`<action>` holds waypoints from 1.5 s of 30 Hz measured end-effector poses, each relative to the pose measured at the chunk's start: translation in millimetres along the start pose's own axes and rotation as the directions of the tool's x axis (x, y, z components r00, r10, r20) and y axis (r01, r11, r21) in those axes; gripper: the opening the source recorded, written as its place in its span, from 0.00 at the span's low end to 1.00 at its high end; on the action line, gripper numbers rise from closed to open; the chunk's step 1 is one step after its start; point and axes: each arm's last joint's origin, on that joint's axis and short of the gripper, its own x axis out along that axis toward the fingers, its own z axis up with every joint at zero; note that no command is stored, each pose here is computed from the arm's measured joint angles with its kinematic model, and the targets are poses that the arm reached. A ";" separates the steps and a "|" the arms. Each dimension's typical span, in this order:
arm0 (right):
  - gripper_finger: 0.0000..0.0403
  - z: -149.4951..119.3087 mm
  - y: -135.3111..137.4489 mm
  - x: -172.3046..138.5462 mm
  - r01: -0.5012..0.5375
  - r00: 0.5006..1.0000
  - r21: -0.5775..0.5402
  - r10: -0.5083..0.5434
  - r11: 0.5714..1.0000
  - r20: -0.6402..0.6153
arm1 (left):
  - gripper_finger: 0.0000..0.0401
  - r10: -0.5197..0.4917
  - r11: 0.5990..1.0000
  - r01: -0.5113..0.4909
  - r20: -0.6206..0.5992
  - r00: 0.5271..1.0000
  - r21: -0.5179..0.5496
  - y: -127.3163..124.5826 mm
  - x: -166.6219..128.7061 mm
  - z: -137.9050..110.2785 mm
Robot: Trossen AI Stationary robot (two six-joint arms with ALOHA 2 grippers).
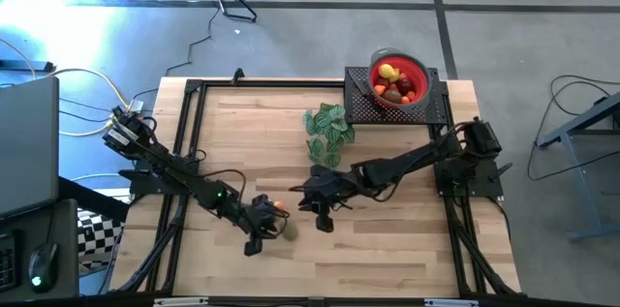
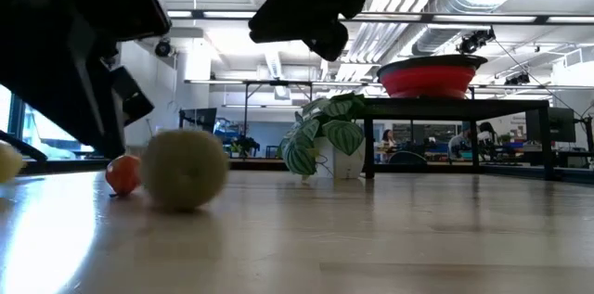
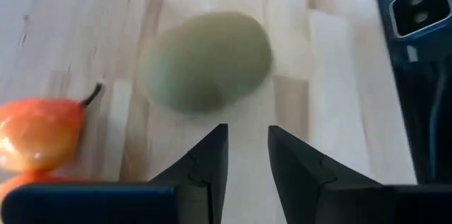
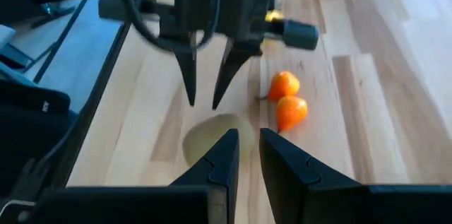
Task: Pick & Place Fruit
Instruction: Put the kiwi into the red colander
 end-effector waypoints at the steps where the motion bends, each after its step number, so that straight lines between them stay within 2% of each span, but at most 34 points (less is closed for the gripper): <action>1: 0.12 -1.5 1.3 0.0 0.000 1.000 0.002 0.000 1.000 -0.012 | 0.25 -0.007 1.000 0.007 0.009 1.000 0.007 -0.6 0.0 0.9; 4: 0.12 -6.6 4.6 0.0 0.004 0.999 0.031 -0.003 1.000 -0.053 | 0.25 -0.026 0.999 0.025 0.035 0.999 0.025 -2.5 -0.1 3.3; 9: 0.12 -16.5 7.0 -0.8 0.040 0.990 0.139 -0.020 0.989 -0.143 | 0.25 -0.028 0.999 0.027 0.047 0.998 0.026 -2.9 -0.1 4.4; 12: 0.12 -18.9 8.6 -1.1 0.066 0.987 0.176 -0.038 0.982 -0.157 | 0.25 -0.018 0.999 0.016 0.063 0.998 0.034 -2.8 -0.2 5.2; 22: 0.14 -15.0 6.0 -0.7 0.120 0.989 0.132 -0.106 0.984 -0.103 | 0.25 0.008 0.998 -0.013 0.086 0.996 0.054 1.5 0.1 8.7; 26: 0.25 -13.4 6.0 -0.6 0.134 0.989 0.092 -0.127 0.987 -0.079 | 0.25 0.006 0.998 -0.011 0.083 0.997 0.059 2.0 0.2 9.0; 34: 0.62 -9.1 6.9 -0.4 0.150 0.988 0.002 -0.150 0.989 -0.024 | 0.25 0.005 0.996 -0.012 0.084 0.996 0.089 1.8 -0.2 9.2; 37: 0.73 -10.0 6.7 2.0 0.143 0.989 -0.014 -0.144 0.990 -0.023 | 0.25 0.002 0.995 -0.012 0.104 0.995 0.102 0.5 -4.3 11.9; 40: 0.79 -15.4 6.0 8.3 0.122 0.991 -0.037 -0.124 0.992 -0.051 | 0.25 0.012 0.988 -0.033 0.138 0.990 0.151 -0.8 -12.8 16.3; 45: 0.80 -24.3 5.1 27.9 0.055 0.997 -0.030 -0.057 0.998 -0.046 | 0.25 0.055 0.974 -0.104 0.233 0.971 0.201 -3.5 -43.6 28.3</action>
